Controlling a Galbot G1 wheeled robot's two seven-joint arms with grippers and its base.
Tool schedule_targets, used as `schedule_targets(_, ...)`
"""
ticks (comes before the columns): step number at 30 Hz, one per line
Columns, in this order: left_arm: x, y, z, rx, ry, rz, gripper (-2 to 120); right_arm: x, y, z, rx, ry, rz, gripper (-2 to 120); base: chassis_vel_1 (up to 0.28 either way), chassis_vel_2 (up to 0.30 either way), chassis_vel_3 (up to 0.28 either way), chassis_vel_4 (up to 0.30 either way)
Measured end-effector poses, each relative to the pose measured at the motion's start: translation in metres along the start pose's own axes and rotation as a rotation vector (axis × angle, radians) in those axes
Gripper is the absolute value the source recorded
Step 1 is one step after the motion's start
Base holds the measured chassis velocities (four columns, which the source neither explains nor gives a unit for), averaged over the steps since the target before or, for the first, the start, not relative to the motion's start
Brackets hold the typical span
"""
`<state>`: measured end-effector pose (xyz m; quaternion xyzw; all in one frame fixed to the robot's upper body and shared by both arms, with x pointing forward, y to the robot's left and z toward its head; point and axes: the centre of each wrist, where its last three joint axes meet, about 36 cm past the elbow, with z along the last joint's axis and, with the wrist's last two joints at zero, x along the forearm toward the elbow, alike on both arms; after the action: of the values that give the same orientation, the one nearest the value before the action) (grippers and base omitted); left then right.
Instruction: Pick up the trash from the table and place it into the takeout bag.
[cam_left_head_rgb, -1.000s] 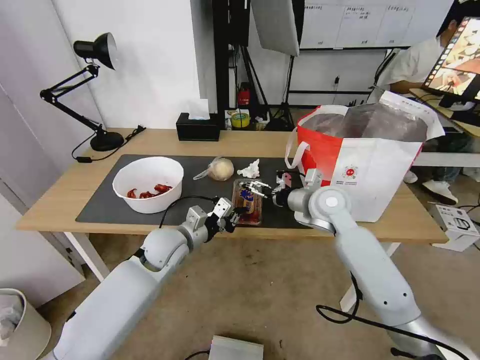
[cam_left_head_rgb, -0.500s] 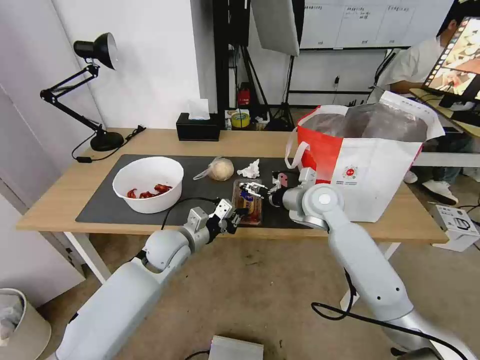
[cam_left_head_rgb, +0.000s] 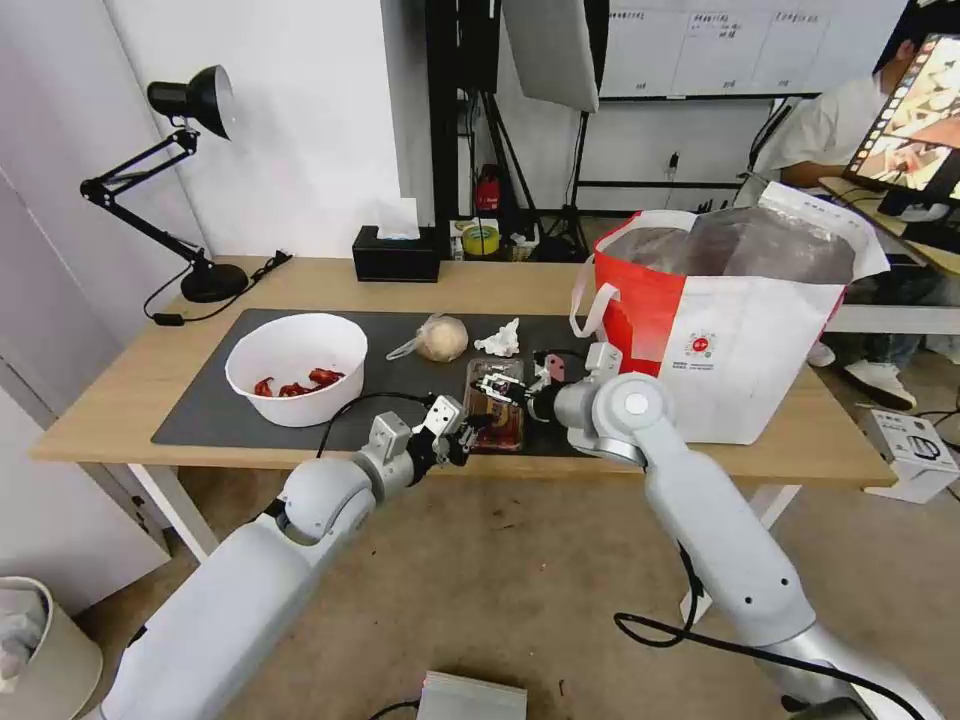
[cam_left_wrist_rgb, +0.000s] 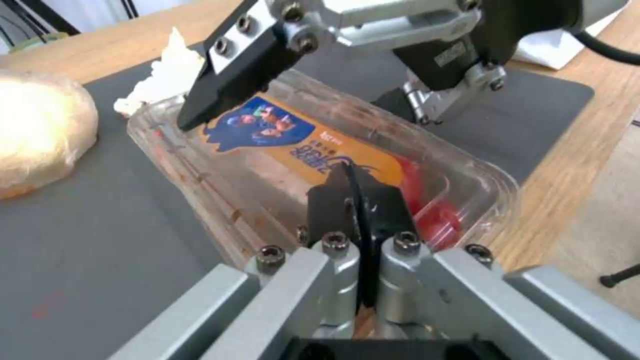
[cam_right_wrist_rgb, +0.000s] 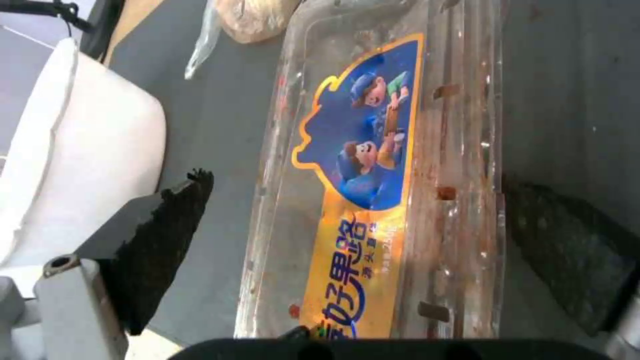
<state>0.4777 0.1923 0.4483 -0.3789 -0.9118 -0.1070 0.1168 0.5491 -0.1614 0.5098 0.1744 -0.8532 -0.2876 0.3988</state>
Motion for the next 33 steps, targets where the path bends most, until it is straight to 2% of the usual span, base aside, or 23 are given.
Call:
schedule_targets(3,-0.001,0.0,0.0,0.0,-0.002,0.001,0,0.0,0.0,0.0,0.0,0.001,0.0,99,0.0,0.0,0.0,0.0)
schedule_targets(5,-0.001,-0.001,-0.001,0.001,-0.004,0.003,0,-0.001,0.0,0.0,-0.002,0.003,0.002,89,0.0,0.0,0.0,0.0)
schedule_targets(6,-0.001,-0.001,-0.001,0.001,-0.004,0.003,0,-0.001,0.0,0.0,-0.002,0.003,0.002,89,0.0,0.0,0.0,0.0)
schedule_targets(13,-0.001,-0.001,-0.002,-0.001,-0.012,0.004,0,-0.003,-0.003,0.003,-0.009,0.009,0.019,60,0.0,0.0,0.0,0.0)
schedule_targets(14,-0.001,-0.001,-0.002,-0.001,-0.012,0.004,0,-0.003,-0.003,0.003,-0.009,0.009,0.019,60,0.0,0.0,0.0,0.0)
schedule_targets(17,0.0,-0.001,-0.003,-0.001,-0.018,0.004,0,-0.002,-0.004,0.004,-0.011,0.011,0.024,44,0.0,0.0,0.0,0.0)
schedule_targets(18,0.0,-0.001,-0.003,-0.001,-0.018,0.004,0,-0.002,-0.004,0.004,-0.011,0.011,0.024,44,0.0,0.0,0.0,0.0)
schedule_targets(23,0.002,0.0,-0.005,-0.002,-0.024,0.003,0,-0.001,-0.006,0.003,-0.018,0.008,0.028,25,0.0,0.0,0.0,0.0)
schedule_targets(24,0.002,0.0,-0.005,-0.002,-0.024,0.003,0,-0.001,-0.006,0.003,-0.018,0.008,0.028,25,0.0,0.0,0.0,0.0)
schedule_targets(26,0.002,0.001,-0.005,-0.002,-0.027,0.001,0,-0.001,-0.007,0.003,-0.02,0.006,0.029,13,0.0,0.0,0.0,0.0)
schedule_targets(27,0.002,0.001,-0.005,-0.002,-0.027,0.001,0,-0.001,-0.007,0.003,-0.02,0.006,0.029,13,0.0,0.0,0.0,0.0)
schedule_targets(29,0.003,0.002,-0.006,0.001,-0.03,0.001,0,0.0,-0.008,0.003,-0.023,0.005,0.03,3,0.0,0.0,0.0,0.0)
schedule_targets(33,0.004,0.0,-0.007,0.008,-0.037,0.003,0,0.0,-0.011,0.005,-0.03,0.008,0.033,0,0.0,0.0,0.0,0.0)
